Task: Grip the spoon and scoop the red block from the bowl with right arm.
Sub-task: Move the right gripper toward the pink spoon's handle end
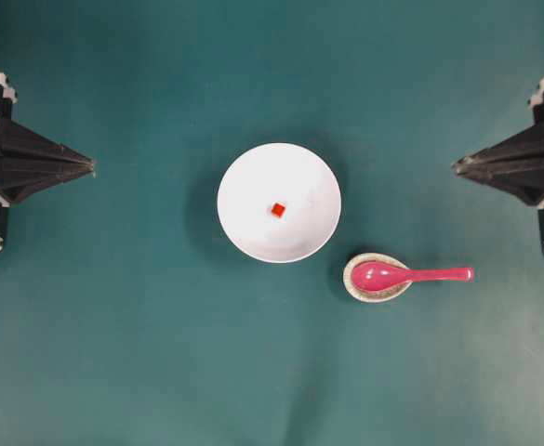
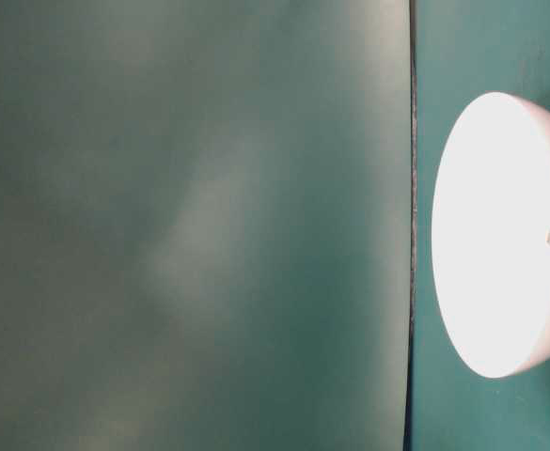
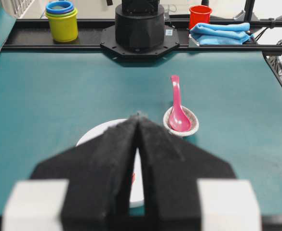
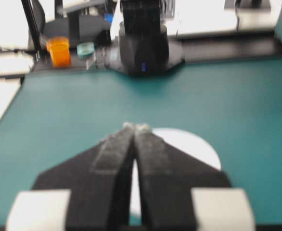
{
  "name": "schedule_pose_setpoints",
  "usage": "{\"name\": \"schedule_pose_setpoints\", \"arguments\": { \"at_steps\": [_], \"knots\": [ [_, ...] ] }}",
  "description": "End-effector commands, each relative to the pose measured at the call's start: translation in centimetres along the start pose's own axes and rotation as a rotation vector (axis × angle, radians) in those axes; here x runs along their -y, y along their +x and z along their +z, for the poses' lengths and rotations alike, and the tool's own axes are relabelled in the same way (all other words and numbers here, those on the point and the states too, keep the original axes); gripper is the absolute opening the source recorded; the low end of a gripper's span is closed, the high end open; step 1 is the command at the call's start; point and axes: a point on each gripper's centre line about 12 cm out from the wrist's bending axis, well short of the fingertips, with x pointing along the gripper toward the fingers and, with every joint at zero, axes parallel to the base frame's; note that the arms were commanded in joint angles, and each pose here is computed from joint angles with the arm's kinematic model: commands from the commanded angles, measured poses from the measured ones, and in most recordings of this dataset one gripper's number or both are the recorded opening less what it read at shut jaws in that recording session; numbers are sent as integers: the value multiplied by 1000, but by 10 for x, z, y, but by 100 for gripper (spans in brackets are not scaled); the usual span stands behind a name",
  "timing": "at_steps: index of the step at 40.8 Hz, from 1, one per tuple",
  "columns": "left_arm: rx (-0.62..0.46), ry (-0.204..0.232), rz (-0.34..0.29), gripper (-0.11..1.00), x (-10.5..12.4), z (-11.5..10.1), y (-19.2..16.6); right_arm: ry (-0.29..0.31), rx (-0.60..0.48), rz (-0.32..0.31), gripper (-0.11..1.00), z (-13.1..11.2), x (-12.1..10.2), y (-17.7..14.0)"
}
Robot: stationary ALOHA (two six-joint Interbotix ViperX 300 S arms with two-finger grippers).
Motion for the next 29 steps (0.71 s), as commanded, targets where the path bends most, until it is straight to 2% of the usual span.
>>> {"name": "schedule_pose_setpoints", "arguments": {
  "at_steps": [1, 3, 7, 9, 21, 29],
  "knots": [
    [29, 5, 4, 0, -1, 12, 2, 10, -25, 6, 3, -9, -1, 3],
    [32, 5, 3, 0, -1, 13, 2, 20, -64, 7, 11, -22, -1, 4],
    [29, 5, 3, 0, -1, 12, 3, 40, -114, 16, 39, -48, -2, 2],
    [28, 6, 4, 0, -1, 12, 3, 52, -114, 25, 46, -59, -4, 0],
    [12, 8, 27, 0, -6, 9, 4, 173, -97, 47, 42, -111, -8, -23],
    [1, 8, 32, 0, -7, 6, 5, 179, -203, 79, 41, -132, -18, -24]
  ]
}}
